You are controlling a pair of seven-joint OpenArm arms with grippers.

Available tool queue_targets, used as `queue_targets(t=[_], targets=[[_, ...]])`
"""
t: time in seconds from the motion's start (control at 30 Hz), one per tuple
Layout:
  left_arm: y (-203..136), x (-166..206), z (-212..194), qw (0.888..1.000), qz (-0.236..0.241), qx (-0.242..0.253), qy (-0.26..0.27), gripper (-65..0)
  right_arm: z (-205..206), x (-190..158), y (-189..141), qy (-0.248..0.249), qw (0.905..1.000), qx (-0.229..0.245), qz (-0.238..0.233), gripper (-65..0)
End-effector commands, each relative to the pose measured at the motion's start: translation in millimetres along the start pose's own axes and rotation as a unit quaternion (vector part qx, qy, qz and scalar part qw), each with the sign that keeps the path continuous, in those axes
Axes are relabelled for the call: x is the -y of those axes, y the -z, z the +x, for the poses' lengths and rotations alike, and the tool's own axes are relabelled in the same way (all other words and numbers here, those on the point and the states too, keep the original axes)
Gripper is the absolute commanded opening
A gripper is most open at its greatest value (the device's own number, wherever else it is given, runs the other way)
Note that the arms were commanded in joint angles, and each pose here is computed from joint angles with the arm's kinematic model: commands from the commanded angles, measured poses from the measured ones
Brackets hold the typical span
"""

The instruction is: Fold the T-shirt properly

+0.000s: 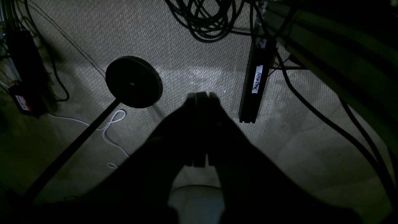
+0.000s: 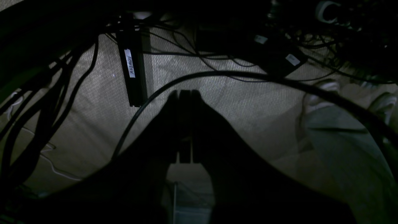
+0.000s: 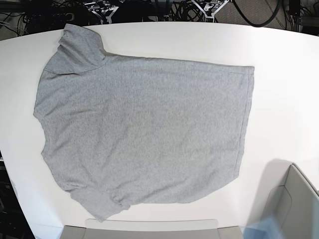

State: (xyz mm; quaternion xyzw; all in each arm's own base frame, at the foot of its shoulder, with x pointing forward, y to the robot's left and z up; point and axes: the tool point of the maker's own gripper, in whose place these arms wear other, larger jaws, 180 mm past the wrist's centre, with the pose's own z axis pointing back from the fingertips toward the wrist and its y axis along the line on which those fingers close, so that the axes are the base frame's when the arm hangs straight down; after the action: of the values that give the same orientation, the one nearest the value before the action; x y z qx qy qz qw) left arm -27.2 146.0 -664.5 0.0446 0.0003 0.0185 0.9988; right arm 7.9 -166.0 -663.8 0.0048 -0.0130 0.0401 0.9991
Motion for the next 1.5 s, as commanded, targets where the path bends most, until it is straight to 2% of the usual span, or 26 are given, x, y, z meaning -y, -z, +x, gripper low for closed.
queue_targets(t=[0.0, 0.07, 0.17, 0.23, 0.33, 0.43, 0.57, 0.6, 0.67, 0.77, 0.8, 0.87, 0.9, 1.03, 1.07, 1.17, 1.23, 1.27, 1.37, 1.4, 1.47], targets=[[-0.3, -3.9, -4.3, 1.0, 0.005, 0.007, -0.002, -64.6, -6.4, 12.5, -1.6, 0.003, 0.9998, 0.015, -0.009, -64.8], [-1.6, -6.6, -3.1, 0.999, 0.007, 0.04, -0.001, -64.6, -11.9, 17.2, -5.1, 0.002, 0.998, 0.063, -0.012, -64.8], [-9.0, -25.7, -12.9, 0.994, 0.021, 0.108, 0.005, -64.6, -28.9, 28.9, -18.9, -0.003, 0.9897, 0.142, -0.021, -64.8], [-18.8, -31.6, -18.0, 0.986, 0.025, 0.162, 0.011, -64.6, -38.1, 36.2, -32.0, -0.008, 0.981, 0.192, -0.026, -64.8], [-37.2, -31.9, -25.9, 0.972, 0.024, 0.234, 0.018, -64.6, -46.1, 43.1, -47.8, -0.014, 0.9698, 0.241, -0.03, -64.7], [-67.3, -30.5, -32.3, 0.945, 0.02, 0.326, 0.025, -64.6, -49.8, 48.4, -64.9, 0.006, 0.9549, 0.294, -0.044, -64.7], [-119.9, -29.1, -32.8, 0.888, 0.013, 0.458, 0.033, -64.6, -53.8, 51.8, -89.6, 0.017, 0.9314, 0.359, -0.056, -64.7], [-123.9, -27.1, -35.4, 0.885, 0.012, 0.465, 0.032, -64.6, -57.6, 50.3, -93.8, 0.016, 0.9288, 0.366, -0.054, -64.7], [-126.2, -30.8, -34.1, 0.882, 0.015, 0.469, 0.035, -64.6, -61.1, 49.1, -94.6, 0.017, 0.9297, 0.364, -0.053, -64.7], [-140.0, -30.6, -32.8, 0.867, 0.014, 0.496, 0.036, -64.6, -67.9, 43.6, -103.0, 0.016, 0.9252, 0.376, -0.046, -64.7], [-145.3, -31.3, -35.0, 0.864, 0.014, 0.502, 0.038, -64.6, -65.1, 40.5, -106.9, 0.016, 0.9209, 0.387, -0.042, -64.7], [-162.6, -33.0, -34.8, 0.849, 0.015, 0.527, 0.04, -64.6, -67.0, 31.6, -119.9, 0.015, 0.9124, 0.408, -0.03, -64.7], [-170.7, -32.9, -33.3, 0.842, 0.015, 0.538, 0.041, -64.6, -64.8, 26.6, -127.8, 0.015, 0.9061, 0.422, -0.023, -64.7], [-216.1, -34.8, -20.7, 0.801, 0.014, 0.597, 0.045, -63.5, -51.4, 5.8, -169.9, 0.02, 0.8746, 0.484, 0.005, -64.4], [-229.4, -35.0, -15.8, 0.788, 0.014, 0.614, 0.046, -61.8, -46.5, 2.5, -183.7, 0.028, 0.8642, 0.502, 0.008, -63.5], [-264.0, -34.8, -4.8, 0.757, 0.014, 0.651, 0.047, -55.1, -32.3, 0.7, -224.6, 0.067, 0.833, 0.549, 0.009, -58.2], [-281.7, -34.7, 1.3, 0.741, 0.013, 0.67, 0.048, -52.7, -22.4, 5.7, -247.6, 0.08, 0.8193, 0.568, 0.013, -54.7], [-290.4, -34.6, 5.7, 0.731, 0.013, 0.68, 0.048, -52.3, -16.6, 8.3, -259.4, 0.084, 0.8144, 0.574, 0.018, -53.1], [-309.9, -33.7, 16.5, 0.71, 0.013, 0.703, 0.047, -52.1, -1.7, 14.8, -287.9, 0.095, 0.8083, 0.58, 0.038, -51.1], [-314.1, -33.6, 20.6, 0.705, 0.013, 0.708, 0.047, -52.0, 5.3, 17.8, -298.4, 0.1, 0.8056, 0.582, 0.045, -51.1], [-319.5, -33.8, 29.2, 0.702, 0.014, 0.711, 0.046, -52.0, 15.2, 21.1, -314.5, 0.118, 0.8024, 0.582, 0.059, -50.5]])
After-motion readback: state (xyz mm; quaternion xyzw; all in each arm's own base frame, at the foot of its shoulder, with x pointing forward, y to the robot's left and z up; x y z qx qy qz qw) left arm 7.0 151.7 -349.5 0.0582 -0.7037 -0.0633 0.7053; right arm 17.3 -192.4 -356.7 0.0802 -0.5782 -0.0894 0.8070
